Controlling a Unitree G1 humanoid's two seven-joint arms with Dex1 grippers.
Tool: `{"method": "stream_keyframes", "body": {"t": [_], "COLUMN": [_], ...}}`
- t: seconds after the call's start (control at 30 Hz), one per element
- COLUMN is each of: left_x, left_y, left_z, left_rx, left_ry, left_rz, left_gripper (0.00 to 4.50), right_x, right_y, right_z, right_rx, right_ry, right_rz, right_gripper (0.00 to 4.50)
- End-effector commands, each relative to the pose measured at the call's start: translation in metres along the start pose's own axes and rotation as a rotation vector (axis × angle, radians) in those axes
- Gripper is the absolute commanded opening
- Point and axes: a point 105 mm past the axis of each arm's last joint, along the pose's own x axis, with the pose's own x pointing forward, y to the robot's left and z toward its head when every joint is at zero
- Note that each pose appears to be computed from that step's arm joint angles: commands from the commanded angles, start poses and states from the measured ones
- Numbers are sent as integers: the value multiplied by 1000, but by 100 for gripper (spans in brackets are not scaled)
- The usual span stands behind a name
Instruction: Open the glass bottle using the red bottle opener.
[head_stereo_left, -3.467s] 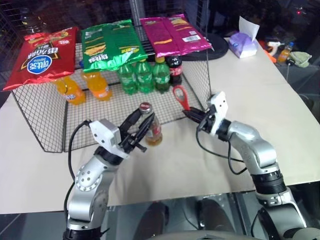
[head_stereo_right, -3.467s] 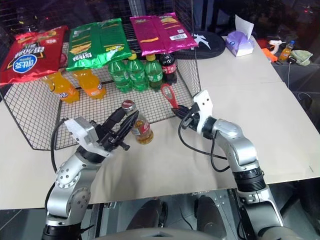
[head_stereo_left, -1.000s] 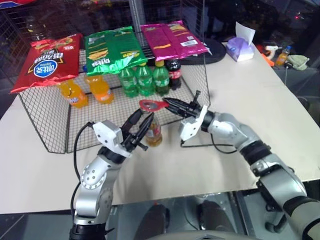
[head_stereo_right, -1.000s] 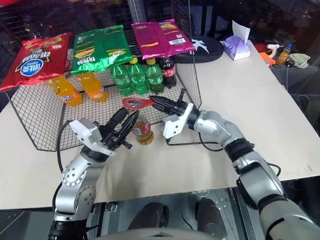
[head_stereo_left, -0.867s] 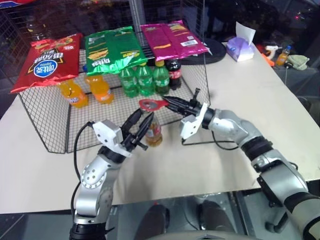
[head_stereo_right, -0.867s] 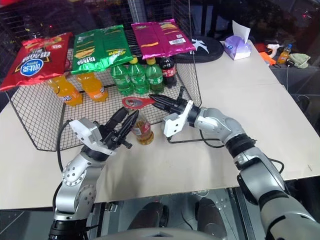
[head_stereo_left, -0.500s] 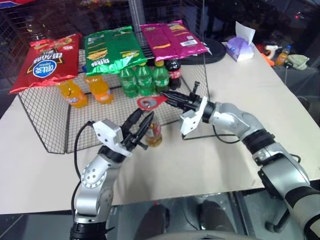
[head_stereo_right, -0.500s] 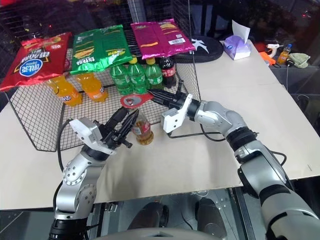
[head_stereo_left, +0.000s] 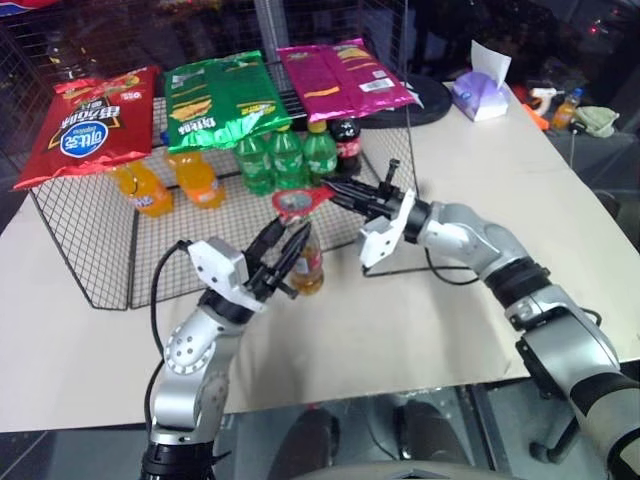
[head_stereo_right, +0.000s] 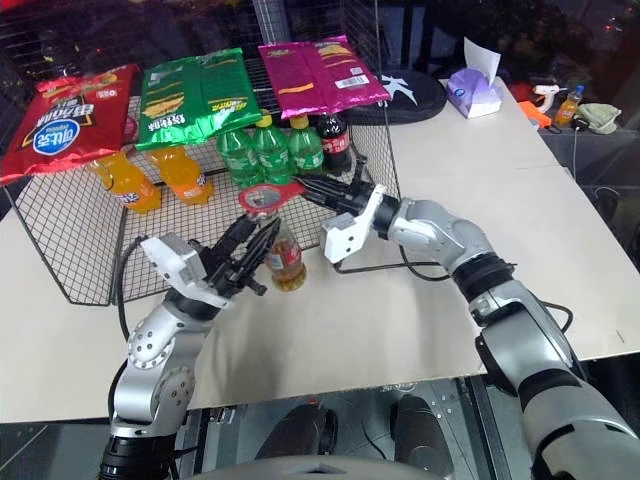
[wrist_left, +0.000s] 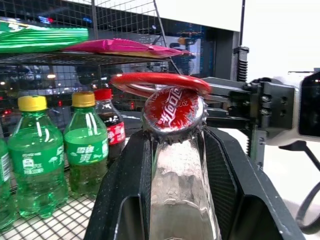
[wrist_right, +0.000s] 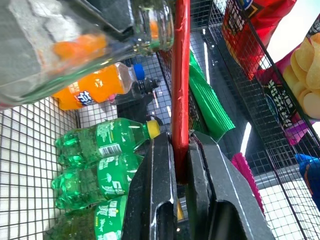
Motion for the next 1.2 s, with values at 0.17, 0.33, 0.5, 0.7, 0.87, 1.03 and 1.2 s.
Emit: {"method": "stream_keyframes", "body": {"t": [0.17,0.33,0.5,0.7,0.87,1.03,1.2], "left_x": [-4,-4,-5,-5,-6,-6,-7], "left_y": [-6,-5,-4,-1,-1,-1,-2], "left_z": [-15,-13,-13,-13,-15,-15,-16], "left_rx": [-27,-34,-31,-17,-16,-14,-16], "left_ry": [65,56,57,59,63,65,68], "left_rz": [-19,-11,-4,13,11,9,6], "left_gripper": [113,113,113,113,317,365,365], "right_x": [10,6,2,0,0,0,0], "right_y": [-32,-40,-42,-41,-41,-42,-41], "right_z": [9,2,-5,-9,-8,-9,-10], "right_rx": [0,56,102,139,151,159,166], "right_ry": [-33,8,43,65,69,72,77], "right_rz": [-119,-177,-208,-222,-228,-233,-234], "right_gripper": [2,2,2,2,2,2,2]}}
